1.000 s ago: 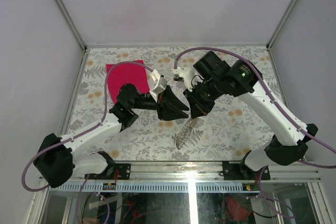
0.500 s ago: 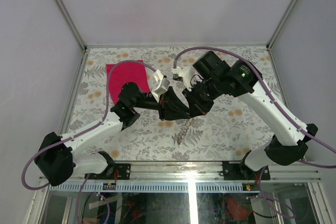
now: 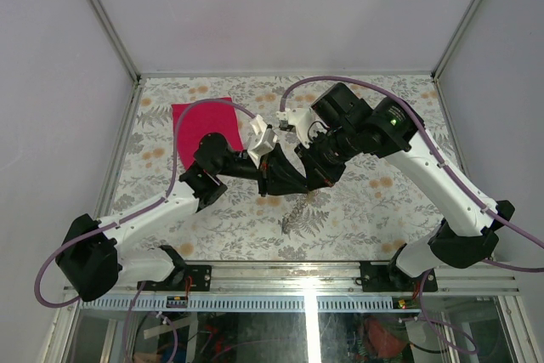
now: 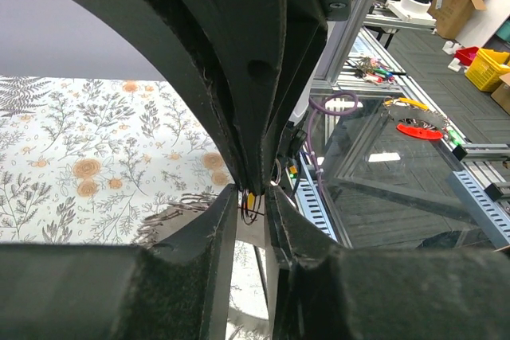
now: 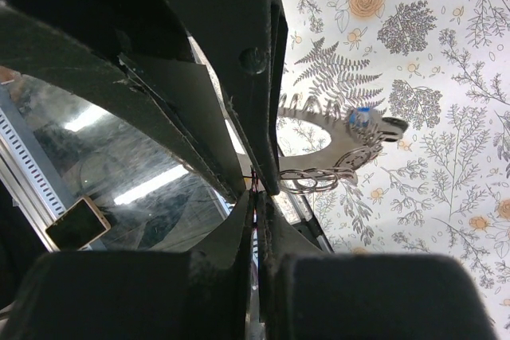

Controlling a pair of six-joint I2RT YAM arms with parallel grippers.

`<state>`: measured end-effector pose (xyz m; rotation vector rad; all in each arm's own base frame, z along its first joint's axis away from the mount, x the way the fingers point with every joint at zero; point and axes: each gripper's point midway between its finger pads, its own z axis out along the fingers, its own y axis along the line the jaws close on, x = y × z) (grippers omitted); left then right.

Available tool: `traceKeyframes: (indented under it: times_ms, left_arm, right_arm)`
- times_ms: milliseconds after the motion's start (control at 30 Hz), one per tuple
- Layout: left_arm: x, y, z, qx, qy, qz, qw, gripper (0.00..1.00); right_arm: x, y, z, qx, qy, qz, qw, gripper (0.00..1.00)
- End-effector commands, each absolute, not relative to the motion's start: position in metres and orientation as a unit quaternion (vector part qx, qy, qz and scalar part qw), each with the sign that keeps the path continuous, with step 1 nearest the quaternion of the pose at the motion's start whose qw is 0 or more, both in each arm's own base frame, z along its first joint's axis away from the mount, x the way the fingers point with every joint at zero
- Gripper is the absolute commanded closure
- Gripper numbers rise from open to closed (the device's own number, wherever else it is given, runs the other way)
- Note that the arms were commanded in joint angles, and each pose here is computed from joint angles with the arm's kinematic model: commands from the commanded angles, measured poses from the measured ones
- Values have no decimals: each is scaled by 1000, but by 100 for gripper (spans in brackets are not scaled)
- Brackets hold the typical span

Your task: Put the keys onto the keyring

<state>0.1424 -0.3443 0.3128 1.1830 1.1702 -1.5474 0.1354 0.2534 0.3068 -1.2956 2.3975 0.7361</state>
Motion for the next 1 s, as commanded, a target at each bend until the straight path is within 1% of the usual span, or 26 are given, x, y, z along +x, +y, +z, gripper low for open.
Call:
traceKeyframes:
  times_ms: [0, 167, 233, 267, 433, 467, 500, 533, 667, 833, 967]
  left_arm:
    - [141, -344, 329, 484, 442, -611, 444, 84]
    - [141, -344, 329, 485, 443, -609, 445, 91]
    - [141, -344, 328, 485, 444, -608, 445, 98]
    - [142, -344, 329, 484, 444, -608, 445, 99]
    - [142, -345, 328, 483, 446, -608, 445, 100]
    - [143, -345, 329, 483, 445, -607, 446, 95]
    - [142, -345, 329, 483, 445, -608, 446, 86]
    - [142, -345, 328, 483, 445, -608, 446, 83]
    - [143, -344, 329, 483, 445, -607, 447, 78]
    - [143, -344, 330, 481, 446, -607, 450, 67]
    - [144, -343, 331, 477, 446, -605, 455, 67]
  right_arm:
    - [130, 252, 329, -458, 823, 274, 194, 100]
    - [130, 250, 330, -459, 822, 272, 199, 100]
    - [129, 250, 330, -458, 822, 272, 199, 100]
    - [130, 249, 330, -458, 823, 271, 200, 100]
    - [130, 248, 333, -460, 819, 272, 208, 100]
    - [130, 248, 334, -460, 819, 272, 210, 100]
    - [130, 247, 334, -460, 818, 272, 211, 100]
    - [129, 248, 334, -461, 817, 274, 211, 100]
    - [127, 248, 333, -463, 817, 276, 206, 100]
    - [126, 246, 330, -465, 817, 273, 203, 100]
    - [126, 245, 330, -465, 817, 271, 204, 100]
